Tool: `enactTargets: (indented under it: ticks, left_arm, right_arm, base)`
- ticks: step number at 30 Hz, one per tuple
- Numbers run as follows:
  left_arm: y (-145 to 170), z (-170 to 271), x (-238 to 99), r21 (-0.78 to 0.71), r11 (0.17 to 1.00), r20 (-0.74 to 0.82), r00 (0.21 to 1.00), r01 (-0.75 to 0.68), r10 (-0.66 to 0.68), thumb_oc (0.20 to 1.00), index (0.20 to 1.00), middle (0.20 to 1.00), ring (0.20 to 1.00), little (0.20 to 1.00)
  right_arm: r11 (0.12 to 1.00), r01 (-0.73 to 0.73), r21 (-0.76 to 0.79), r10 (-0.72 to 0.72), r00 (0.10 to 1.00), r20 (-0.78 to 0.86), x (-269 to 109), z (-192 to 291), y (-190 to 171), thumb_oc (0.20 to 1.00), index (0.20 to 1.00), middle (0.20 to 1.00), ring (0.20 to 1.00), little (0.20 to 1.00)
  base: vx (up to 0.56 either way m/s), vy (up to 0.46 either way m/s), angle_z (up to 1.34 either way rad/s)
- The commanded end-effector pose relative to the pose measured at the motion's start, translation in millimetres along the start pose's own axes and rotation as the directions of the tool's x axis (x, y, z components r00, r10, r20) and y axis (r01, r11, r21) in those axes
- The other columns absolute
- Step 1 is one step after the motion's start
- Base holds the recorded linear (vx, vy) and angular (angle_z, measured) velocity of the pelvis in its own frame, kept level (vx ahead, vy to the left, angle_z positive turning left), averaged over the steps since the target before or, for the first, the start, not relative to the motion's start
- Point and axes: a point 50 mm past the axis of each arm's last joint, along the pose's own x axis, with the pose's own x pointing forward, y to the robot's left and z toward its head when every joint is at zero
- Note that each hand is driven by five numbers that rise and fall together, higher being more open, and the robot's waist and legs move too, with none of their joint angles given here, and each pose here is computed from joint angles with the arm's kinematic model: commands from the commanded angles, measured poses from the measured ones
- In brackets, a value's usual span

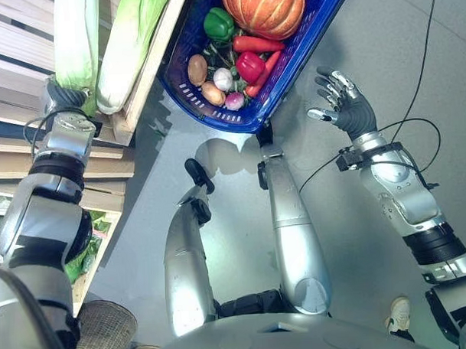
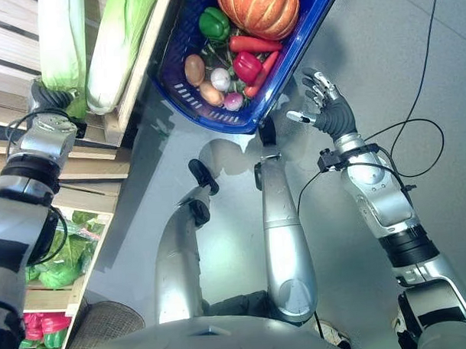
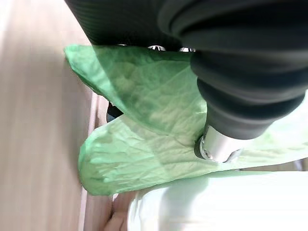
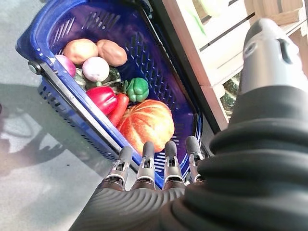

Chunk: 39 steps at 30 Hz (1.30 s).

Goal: Pick up fruits and vegetables into the basket

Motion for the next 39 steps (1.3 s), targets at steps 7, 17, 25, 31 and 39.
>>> enactTargets:
  ticks: [7, 17, 25, 31, 39]
  left_arm:
    - [8.5, 15.2, -31.2, -0.272, 0.955, 0.31, 0.929, -0.115, 0.2, 0.2, 0.2, 0.2, 0.2, 0.2]
    - [26.2, 74.0, -100.9, -0.458, 0.889, 0.703, 0.618, 0.014, 0.352, 0.2, 0.2, 0.2, 0.2, 0.2]
    - [14.0, 101.6, -149.6, -0.362, 0.887, 0.892, 0.384, 0.288, 0.239, 0.2, 0.2, 0.2, 0.2, 0.2]
    - [-1.1, 109.7, -161.5, -0.191, 0.901, 0.951, 0.301, 0.39, 0.071, 0.2, 0.2, 0.2, 0.2, 0.2]
    - [-14.6, 116.0, -188.3, 0.022, 0.845, 0.987, 0.124, 0.535, -0.105, 0.2, 0.2, 0.2, 0.2, 0.2]
  right_arm:
    - [0.999, -0.028, 0.034, 0.018, 0.962, 0.273, -15.3, 46.2, 6.9, 1.0, 1.0, 1.0, 1.0, 1.0]
    - [0.954, -0.152, 0.258, 0.038, 0.916, 0.4, -3.4, 77.8, 23.5, 1.0, 1.0, 1.0, 1.0, 1.0]
    - [0.904, -0.246, 0.349, 0.062, 0.885, 0.462, 8.6, 95.7, 39.4, 1.0, 1.0, 1.0, 1.0, 1.0]
    - [0.888, -0.308, 0.34, 0.109, 0.861, 0.497, 16.5, 107.9, 47.0, 1.0, 1.0, 1.0, 1.0, 1.0]
    - [0.931, -0.232, 0.282, 0.07, 0.871, 0.486, 25.7, 110.3, 40.0, 1.0, 1.0, 1.0, 1.0, 1.0]
  base:
    - [-0.04, -0.124, 0.08]
    - [-0.06, -0.181, 0.14]
    - [-0.01, -0.167, 0.15]
    - [0.01, -0.076, 0.06]
    - [0.0, -0.054, 0.03]
